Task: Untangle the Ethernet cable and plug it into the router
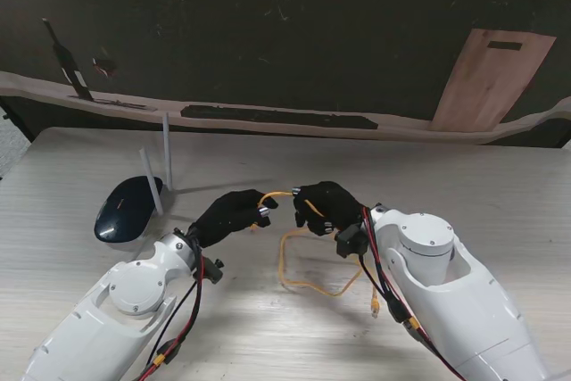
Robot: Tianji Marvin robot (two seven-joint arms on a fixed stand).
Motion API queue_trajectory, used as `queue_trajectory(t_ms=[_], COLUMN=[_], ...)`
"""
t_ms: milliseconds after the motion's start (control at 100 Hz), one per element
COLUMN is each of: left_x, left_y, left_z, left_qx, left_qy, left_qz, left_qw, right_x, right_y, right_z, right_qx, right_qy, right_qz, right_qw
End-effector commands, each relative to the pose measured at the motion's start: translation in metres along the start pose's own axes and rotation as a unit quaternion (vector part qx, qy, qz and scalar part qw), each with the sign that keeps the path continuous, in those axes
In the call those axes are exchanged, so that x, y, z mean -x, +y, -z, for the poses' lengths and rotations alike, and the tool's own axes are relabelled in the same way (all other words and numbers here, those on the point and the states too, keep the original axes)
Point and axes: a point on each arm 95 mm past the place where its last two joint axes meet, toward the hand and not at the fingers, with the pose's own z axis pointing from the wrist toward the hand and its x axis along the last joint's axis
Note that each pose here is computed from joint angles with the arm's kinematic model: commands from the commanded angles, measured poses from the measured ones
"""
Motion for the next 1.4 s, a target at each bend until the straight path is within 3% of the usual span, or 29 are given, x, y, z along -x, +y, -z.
queue_trajectory(t_ms=[0,490,1390], left_x=[-0.001,0.001,0.0], left_y=[0.004,0.0,0.002], left_z=[0.002,0.008,0.013], left_qx=[0.009,0.027,0.009], left_qy=[-0.004,-0.007,-0.022], left_qz=[0.005,0.009,0.033], left_qw=[0.9999,0.9996,0.9992], right_x=[0.003,0.009,0.008], right_y=[-0.004,0.001,0.002], right_z=[-0.001,-0.006,-0.003], right_qx=[-0.003,0.042,0.063], right_qy=[0.004,0.008,0.019], right_qz=[-0.007,-0.02,-0.027], right_qw=[1.0,0.9989,0.9974])
